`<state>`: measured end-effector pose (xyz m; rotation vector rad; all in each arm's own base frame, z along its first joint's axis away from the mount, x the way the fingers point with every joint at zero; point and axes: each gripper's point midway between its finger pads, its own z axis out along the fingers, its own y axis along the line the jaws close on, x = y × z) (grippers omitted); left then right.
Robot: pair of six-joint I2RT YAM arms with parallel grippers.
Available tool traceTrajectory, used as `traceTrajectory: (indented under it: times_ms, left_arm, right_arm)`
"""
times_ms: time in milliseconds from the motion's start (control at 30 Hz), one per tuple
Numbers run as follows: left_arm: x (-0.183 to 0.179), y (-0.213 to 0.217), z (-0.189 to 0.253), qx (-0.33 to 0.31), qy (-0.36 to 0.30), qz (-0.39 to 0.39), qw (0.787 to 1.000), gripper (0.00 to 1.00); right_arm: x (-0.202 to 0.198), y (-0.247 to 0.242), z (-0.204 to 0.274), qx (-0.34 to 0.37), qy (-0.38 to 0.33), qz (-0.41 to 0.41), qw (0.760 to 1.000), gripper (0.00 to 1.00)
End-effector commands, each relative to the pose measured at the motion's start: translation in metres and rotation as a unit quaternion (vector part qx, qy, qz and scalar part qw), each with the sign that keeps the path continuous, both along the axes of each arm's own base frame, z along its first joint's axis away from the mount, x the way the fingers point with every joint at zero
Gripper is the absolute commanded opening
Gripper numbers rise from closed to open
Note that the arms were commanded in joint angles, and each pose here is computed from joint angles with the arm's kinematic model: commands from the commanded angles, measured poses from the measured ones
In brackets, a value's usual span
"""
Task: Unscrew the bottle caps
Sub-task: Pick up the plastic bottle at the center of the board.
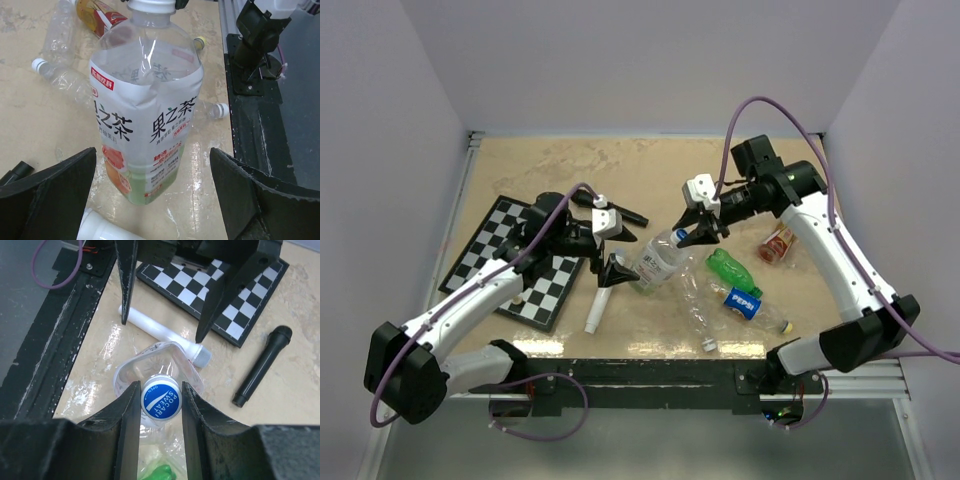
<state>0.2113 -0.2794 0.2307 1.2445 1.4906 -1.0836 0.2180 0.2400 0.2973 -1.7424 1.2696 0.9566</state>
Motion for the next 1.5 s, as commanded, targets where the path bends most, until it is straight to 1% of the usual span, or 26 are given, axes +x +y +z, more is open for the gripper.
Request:
traceTrajectory:
  times_ms: [0,100,267,300,333,500,700,1067,1333,1467]
  left_arm:
    - [-0.008,0.0,0.011,-0.021,-0.091,-0.054,0.994,1.0]
    - [-0.012,0.001,0.009,-0.021,-0.105,-0.062,0.992,1.0]
    - [-0.02,0.005,0.008,-0.027,-0.114,-0.07,0.991,1.0]
    - [-0.024,0.006,0.007,-0.028,-0.112,-0.072,0.991,1.0]
    - [-0.024,0.006,0.011,-0.038,-0.13,-0.071,0.988,1.0]
    - [-0.036,0.012,0.009,-0.05,-0.153,-0.072,0.984,1.0]
    - [-0.036,0.017,0.001,-0.036,-0.177,-0.062,0.982,1.0]
    - [-0.048,0.02,-0.003,-0.04,-0.185,-0.075,0.979,1.0]
    - [-0.05,0.024,-0.004,-0.04,-0.203,-0.067,0.976,1.0]
    - [-0.054,0.022,-0.006,-0.043,-0.2,-0.081,0.976,1.0]
  right_arm:
    - [-0.026,0.011,0.018,0.021,-0.067,0.059,0.996,0.0]
    - [-0.039,0.02,0.025,0.027,-0.077,0.084,0.993,0.0]
    - [-0.058,0.03,0.025,0.026,-0.076,0.113,0.99,0.0]
    - [-0.06,0.03,0.026,0.027,-0.077,0.115,0.99,0.0]
    - [-0.061,0.03,0.026,0.027,-0.077,0.116,0.99,0.0]
    - [-0.062,0.03,0.022,0.021,-0.081,0.12,0.989,0.0]
    - [-0.073,0.037,0.015,0.01,-0.087,0.142,0.986,0.0]
    - [-0.081,0.041,0.011,0.007,-0.111,0.167,0.98,0.0]
    - [-0.09,0.044,0.009,0.01,-0.11,0.185,0.977,0.0]
    - [-0.096,0.044,0.008,0.017,-0.108,0.195,0.975,0.0]
